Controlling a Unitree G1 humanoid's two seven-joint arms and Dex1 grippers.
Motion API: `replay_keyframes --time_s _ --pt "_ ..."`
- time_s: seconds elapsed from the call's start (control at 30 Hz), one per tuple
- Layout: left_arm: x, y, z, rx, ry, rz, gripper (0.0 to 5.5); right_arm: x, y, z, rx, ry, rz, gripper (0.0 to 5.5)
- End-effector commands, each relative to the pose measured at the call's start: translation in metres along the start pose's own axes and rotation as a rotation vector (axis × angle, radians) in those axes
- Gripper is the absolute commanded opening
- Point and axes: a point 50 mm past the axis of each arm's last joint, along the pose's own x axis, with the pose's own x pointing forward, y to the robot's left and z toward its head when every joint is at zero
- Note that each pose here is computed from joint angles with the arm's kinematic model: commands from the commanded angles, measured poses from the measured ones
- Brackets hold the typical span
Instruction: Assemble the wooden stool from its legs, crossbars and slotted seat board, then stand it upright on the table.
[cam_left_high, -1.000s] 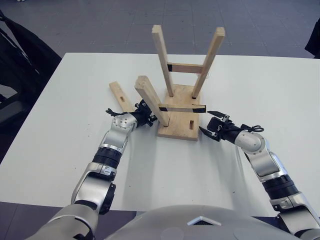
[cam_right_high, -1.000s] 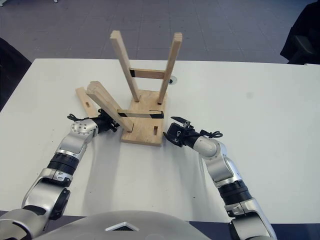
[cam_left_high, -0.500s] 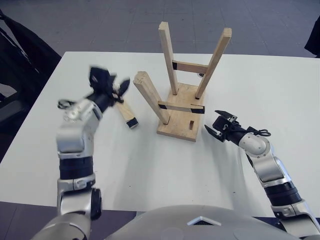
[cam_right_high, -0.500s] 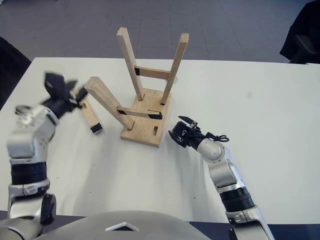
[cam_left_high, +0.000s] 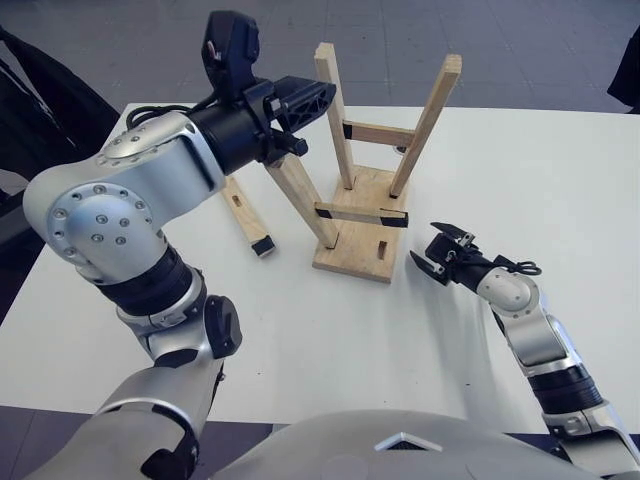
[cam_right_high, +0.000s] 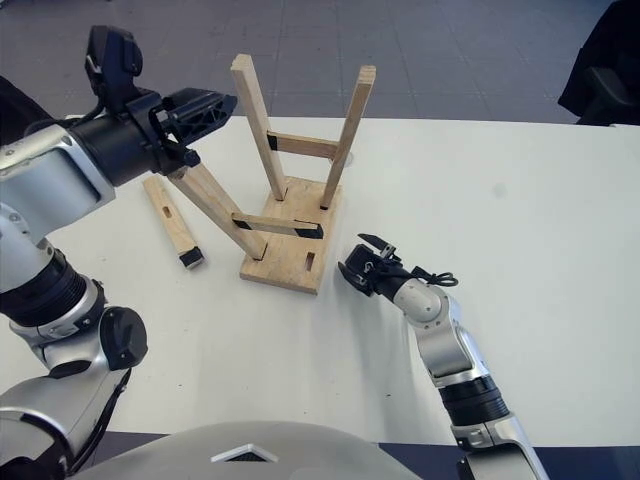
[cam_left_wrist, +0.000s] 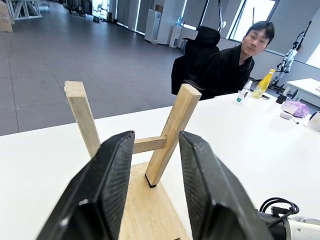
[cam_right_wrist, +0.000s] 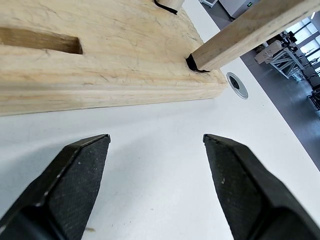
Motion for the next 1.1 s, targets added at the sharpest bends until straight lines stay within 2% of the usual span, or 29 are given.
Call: replay_keyframes --time_s 0.03,0.1,0.17,0.23,0.3,0.37,0.4,0.47,0.53,0.57,0.6,0.63,0.7,0.77,0.83,0.9,0.93,1.0,1.1 --pt "-0.001 0.001 0.036 0.078 -0.155 0.004 1.64 0.000 -0.003 0.002 -0.007 -0.005 -0.020 3.44" --pt "-0.012 -0.004 0.087 0.136 -0.428 -0.046 1.64 0.000 -0.003 0.002 -0.006 -0.003 -0.023 3.44" --pt "-0.024 -0.014 0.124 0.189 -0.611 -0.108 1.64 0.000 0.000 0.001 -0.010 -0.003 -0.013 3.44" --pt "-0.034 -0.025 0.150 0.208 -0.720 -0.167 1.64 -0.001 0.002 0.001 -0.016 -0.004 -0.001 3.44" --pt "-0.033 -0.022 0.150 0.188 -0.714 -0.171 1.64 -0.001 0.004 0.001 -0.021 -0.006 0.007 3.44" --pt "-0.014 -0.002 0.110 0.106 -0.559 -0.125 1.64 -0.001 0.006 0.001 -0.025 -0.010 0.014 3.44" --pt "-0.001 0.007 0.076 0.029 -0.436 -0.128 1.64 -0.001 0.008 0.001 -0.027 -0.012 0.017 3.44" --pt "0.022 0.019 -0.015 -0.115 -0.103 -0.121 1.64 0.001 0.009 0.002 -0.030 -0.019 0.017 3.44" --pt "0.028 0.014 -0.103 -0.225 0.240 -0.130 1.64 0.005 0.005 0.003 -0.032 -0.023 -0.007 3.44" --pt "0.026 0.007 -0.127 -0.208 0.356 -0.137 1.64 0.007 0.002 0.004 -0.026 -0.024 -0.028 3.44" --pt "0.028 0.004 -0.130 -0.170 0.390 -0.132 1.64 0.008 0.002 0.003 -0.016 -0.022 -0.040 3.44" --pt "0.030 0.004 -0.123 -0.124 0.378 -0.125 1.64 0.009 0.002 0.002 -0.011 -0.020 -0.045 3.44" --pt "0.039 0.019 -0.083 -0.044 0.244 -0.066 1.64 0.011 0.006 0.002 -0.008 -0.019 -0.040 3.44" --pt "0.044 0.035 -0.026 0.035 0.040 -0.005 1.64 0.012 0.006 0.003 -0.016 -0.022 -0.035 3.44" --pt "0.037 0.041 0.029 0.093 -0.185 0.021 1.64 0.011 0.005 0.002 -0.020 -0.018 -0.032 3.44" --pt "0.018 0.043 0.059 0.125 -0.349 0.030 1.64 0.009 0.007 0.000 -0.021 -0.009 -0.020 3.44" --pt "0.009 0.044 0.060 0.130 -0.374 0.029 1.64 0.007 0.008 -0.001 -0.021 -0.006 -0.015 3.44" --pt "-0.006 0.052 0.041 0.099 -0.355 0.070 1.64 0.006 0.008 -0.002 -0.020 -0.003 -0.011 3.44" --pt "-0.022 0.076 -0.012 0.031 -0.211 0.216 1.64 0.005 0.006 -0.003 -0.020 0.004 -0.013 3.44"
